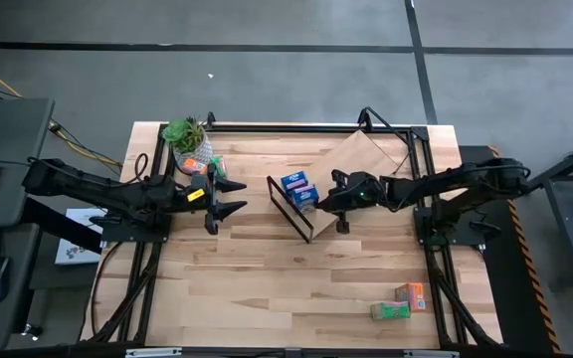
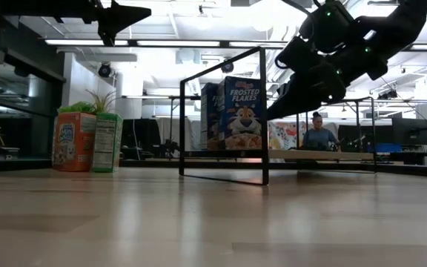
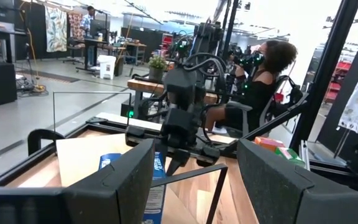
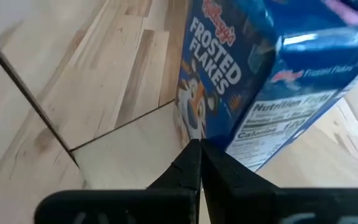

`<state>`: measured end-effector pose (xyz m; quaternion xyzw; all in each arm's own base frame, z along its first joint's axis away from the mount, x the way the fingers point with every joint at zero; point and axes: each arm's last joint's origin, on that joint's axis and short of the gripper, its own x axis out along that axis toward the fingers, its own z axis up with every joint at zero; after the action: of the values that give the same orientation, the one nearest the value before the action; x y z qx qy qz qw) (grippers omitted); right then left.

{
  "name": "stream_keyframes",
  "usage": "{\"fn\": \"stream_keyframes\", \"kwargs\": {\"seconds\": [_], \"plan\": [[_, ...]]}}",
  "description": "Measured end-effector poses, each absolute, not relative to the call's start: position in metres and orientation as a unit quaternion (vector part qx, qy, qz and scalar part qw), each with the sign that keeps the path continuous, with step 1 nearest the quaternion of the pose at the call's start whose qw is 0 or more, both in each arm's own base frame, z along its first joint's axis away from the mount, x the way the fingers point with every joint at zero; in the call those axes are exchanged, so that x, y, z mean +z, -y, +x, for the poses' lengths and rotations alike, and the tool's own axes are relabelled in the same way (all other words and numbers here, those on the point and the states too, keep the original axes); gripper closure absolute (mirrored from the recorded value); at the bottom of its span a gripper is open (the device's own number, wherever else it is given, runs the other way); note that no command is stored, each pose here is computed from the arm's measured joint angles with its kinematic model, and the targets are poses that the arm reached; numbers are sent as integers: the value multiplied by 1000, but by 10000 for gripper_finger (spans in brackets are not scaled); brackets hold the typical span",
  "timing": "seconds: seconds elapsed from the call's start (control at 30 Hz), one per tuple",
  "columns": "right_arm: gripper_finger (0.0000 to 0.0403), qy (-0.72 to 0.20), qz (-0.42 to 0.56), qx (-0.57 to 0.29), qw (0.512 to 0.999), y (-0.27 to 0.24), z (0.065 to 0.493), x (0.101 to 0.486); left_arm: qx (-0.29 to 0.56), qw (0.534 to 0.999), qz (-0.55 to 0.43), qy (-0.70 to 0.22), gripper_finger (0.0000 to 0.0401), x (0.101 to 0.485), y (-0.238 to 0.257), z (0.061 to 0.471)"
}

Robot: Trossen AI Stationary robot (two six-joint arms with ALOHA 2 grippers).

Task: Stack cereal on shelf
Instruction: Put the blue cereal box aligned with the other blue cereal box on the shelf

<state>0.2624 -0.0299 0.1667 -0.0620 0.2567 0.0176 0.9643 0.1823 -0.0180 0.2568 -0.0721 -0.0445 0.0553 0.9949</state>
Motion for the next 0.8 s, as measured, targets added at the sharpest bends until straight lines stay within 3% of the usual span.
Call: {"fn": "stream_keyframes", "kwargs": {"seconds": [0.5, 0.8], "plan": [[403, -236, -59, -5, 970, 42, 264, 169, 56, 995, -72, 44, 181, 257, 18, 182], [403, -242, -17, 49, 969, 36, 263, 167, 56, 995, -71, 44, 181, 257, 18, 182]]}}
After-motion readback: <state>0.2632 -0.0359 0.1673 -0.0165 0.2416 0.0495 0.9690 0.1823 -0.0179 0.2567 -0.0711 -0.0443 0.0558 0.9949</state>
